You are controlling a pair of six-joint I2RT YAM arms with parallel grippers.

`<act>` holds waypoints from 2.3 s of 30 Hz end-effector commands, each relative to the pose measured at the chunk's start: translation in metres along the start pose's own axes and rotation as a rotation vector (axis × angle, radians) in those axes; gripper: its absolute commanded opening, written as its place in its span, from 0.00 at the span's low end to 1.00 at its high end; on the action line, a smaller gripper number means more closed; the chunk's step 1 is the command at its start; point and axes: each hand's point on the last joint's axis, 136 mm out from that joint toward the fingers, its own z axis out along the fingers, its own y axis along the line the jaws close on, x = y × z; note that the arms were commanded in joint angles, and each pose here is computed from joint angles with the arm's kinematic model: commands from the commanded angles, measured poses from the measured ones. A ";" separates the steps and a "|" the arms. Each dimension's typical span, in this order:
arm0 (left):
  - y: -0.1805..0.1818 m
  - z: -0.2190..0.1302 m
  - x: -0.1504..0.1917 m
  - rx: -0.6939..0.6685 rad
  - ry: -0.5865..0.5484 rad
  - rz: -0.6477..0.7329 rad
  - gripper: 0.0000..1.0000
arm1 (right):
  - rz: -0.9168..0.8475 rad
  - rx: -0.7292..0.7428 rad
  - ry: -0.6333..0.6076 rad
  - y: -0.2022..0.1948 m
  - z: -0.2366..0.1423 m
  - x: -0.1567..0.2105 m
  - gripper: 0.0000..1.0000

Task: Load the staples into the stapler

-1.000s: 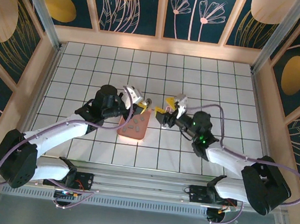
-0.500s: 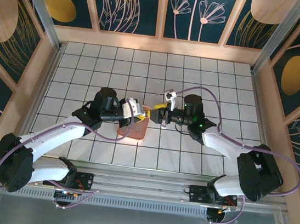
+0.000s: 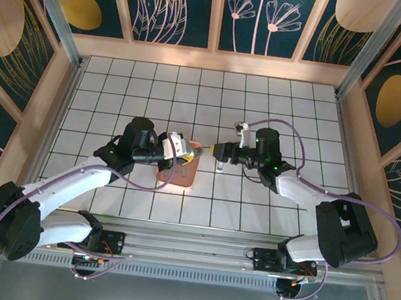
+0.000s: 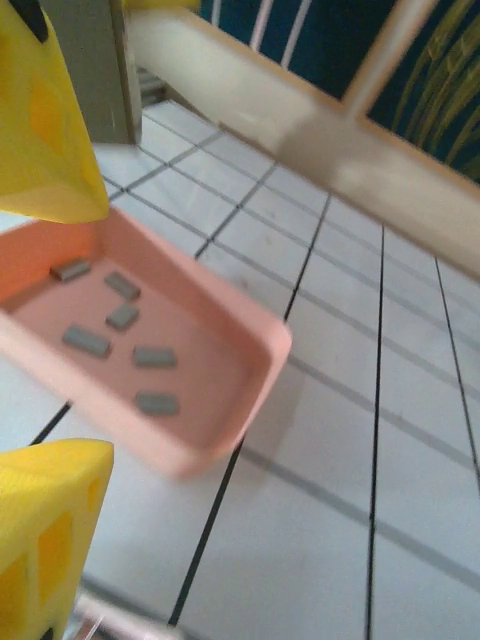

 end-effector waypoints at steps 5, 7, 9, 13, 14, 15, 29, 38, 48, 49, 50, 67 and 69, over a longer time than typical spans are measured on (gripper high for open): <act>-0.001 -0.007 -0.018 0.008 -0.065 0.039 0.00 | 0.018 0.102 0.012 -0.026 -0.007 0.017 0.58; -0.001 -0.007 -0.018 0.008 -0.059 0.037 0.00 | -0.038 0.086 -0.020 -0.015 -0.014 0.007 0.59; 0.000 -0.006 -0.016 0.005 -0.053 0.035 0.00 | -0.088 0.034 -0.031 0.003 -0.021 -0.003 0.60; 0.002 -0.003 -0.013 0.004 -0.042 0.035 0.00 | -0.122 -0.075 -0.014 0.037 -0.026 -0.010 0.62; 0.002 -0.002 -0.012 0.004 -0.037 0.034 0.00 | -0.131 -0.103 -0.013 0.047 -0.027 -0.010 0.62; 0.003 -0.001 -0.011 0.005 -0.034 0.033 0.00 | -0.138 -0.126 -0.012 0.054 -0.028 -0.010 0.62; 0.001 0.000 -0.012 0.021 -0.034 0.036 0.00 | -0.137 -0.259 0.054 0.089 -0.012 0.001 0.62; -0.002 -0.001 -0.017 0.040 -0.055 0.035 0.00 | -0.095 -0.150 0.044 0.064 -0.001 -0.004 0.58; -0.007 -0.007 -0.034 0.062 -0.135 0.050 0.00 | -0.004 -0.067 0.095 0.024 0.024 0.018 0.53; -0.008 -0.007 -0.035 0.064 -0.140 0.052 0.00 | -0.003 -0.076 0.093 0.024 0.025 0.018 0.53; -0.008 -0.008 -0.037 0.066 -0.148 0.053 0.00 | -0.009 -0.082 0.086 0.024 0.027 0.016 0.53; 0.012 -0.013 -0.055 -0.052 -0.241 0.027 0.00 | -0.152 -0.119 0.033 0.046 0.027 0.016 0.53; 0.016 -0.013 -0.052 -0.073 -0.223 0.026 0.00 | -0.186 -0.095 0.010 0.045 0.018 0.011 0.55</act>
